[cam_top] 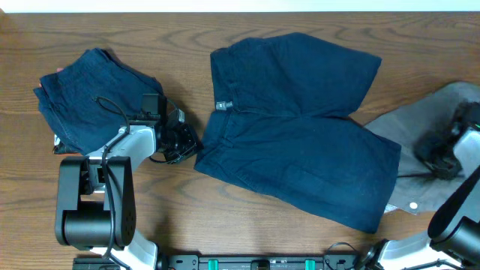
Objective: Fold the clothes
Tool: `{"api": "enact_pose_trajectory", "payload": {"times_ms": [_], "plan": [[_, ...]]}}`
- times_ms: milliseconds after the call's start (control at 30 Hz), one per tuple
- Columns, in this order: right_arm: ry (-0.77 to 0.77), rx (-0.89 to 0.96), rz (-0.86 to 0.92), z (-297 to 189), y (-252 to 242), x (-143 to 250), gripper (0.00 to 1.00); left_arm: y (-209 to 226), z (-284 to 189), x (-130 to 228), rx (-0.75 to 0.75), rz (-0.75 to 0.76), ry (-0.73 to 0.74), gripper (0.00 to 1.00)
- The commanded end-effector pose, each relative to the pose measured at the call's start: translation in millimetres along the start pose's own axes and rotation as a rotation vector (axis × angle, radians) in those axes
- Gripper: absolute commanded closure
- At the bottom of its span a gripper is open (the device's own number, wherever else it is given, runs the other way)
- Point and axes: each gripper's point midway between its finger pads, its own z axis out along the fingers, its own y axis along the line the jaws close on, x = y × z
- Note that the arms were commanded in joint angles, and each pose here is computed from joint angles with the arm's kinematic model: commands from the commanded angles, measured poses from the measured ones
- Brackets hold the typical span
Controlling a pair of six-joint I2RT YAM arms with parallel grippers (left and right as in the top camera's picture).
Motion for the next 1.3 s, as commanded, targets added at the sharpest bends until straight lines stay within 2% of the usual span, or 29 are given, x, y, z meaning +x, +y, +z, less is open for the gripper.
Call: {"api": "enact_pose_trajectory", "payload": {"times_ms": [0,200,333,467,567,633,767,833,900,967,1067,1167,1267], "plan": [[-0.053,0.095,0.135,0.5,-39.7,-15.3,0.64,37.6,8.9,7.3,-0.140,-0.051,0.008,0.93],[-0.124,0.178,0.252,-1.0,-87.1,-38.4,0.67,36.0,8.8,4.4,-0.135,-0.046,-0.001,0.94],[-0.144,0.139,0.294,-7.2,-95.0,-53.2,0.65,33.0,8.1,-0.2,-0.128,-0.037,-0.015,0.94],[-0.176,-0.156,0.107,-27.8,-40.5,-82.5,0.48,25.0,4.9,-10.7,-0.112,-0.021,-0.043,0.94],[-0.188,-0.385,-0.069,-59.3,14.0,-90.9,0.40,19.1,1.1,-17.0,-0.102,-0.011,-0.061,0.94],[-0.150,-0.467,-0.175,-76.1,44.1,-79.3,0.38,17.7,-0.3,-17.9,-0.100,-0.007,-0.066,0.94],[-0.007,-0.508,-0.381,-87.2,91.8,-25.0,0.37,17.7,-0.5,-18.2,-0.100,-0.007,-0.067,0.94],[0.080,-0.510,-0.460,-88.7,109.3,8.9,0.42,17.9,-0.9,-18.8,-0.099,-0.009,-0.069,0.94],[0.169,-0.496,-0.552,-89.4,120.7,45.0,0.52,18.9,-1.5,-19.2,-0.100,-0.013,-0.070,0.94],[0.235,-0.390,-0.599,-82.9,116.9,72.0,0.57,21.6,-3.3,-21.1,-0.100,-0.023,-0.074,0.94],[0.277,-0.172,-0.492,-71.3,93.8,87.3,0.60,27.4,-7.3,-25.3,-0.099,-0.047,-0.084,0.94],[0.341,-0.130,-0.422,-69.7,85.7,105.1,0.74,35.5,-11.9,-28.0,-0.103,-0.079,-0.088,0.94],[0.334,-0.044,-0.302,-68.8,68.2,103.5,0.70,41.0,-14.5,-27.1,-0.109,-0.101,-0.082,0.94]]}}
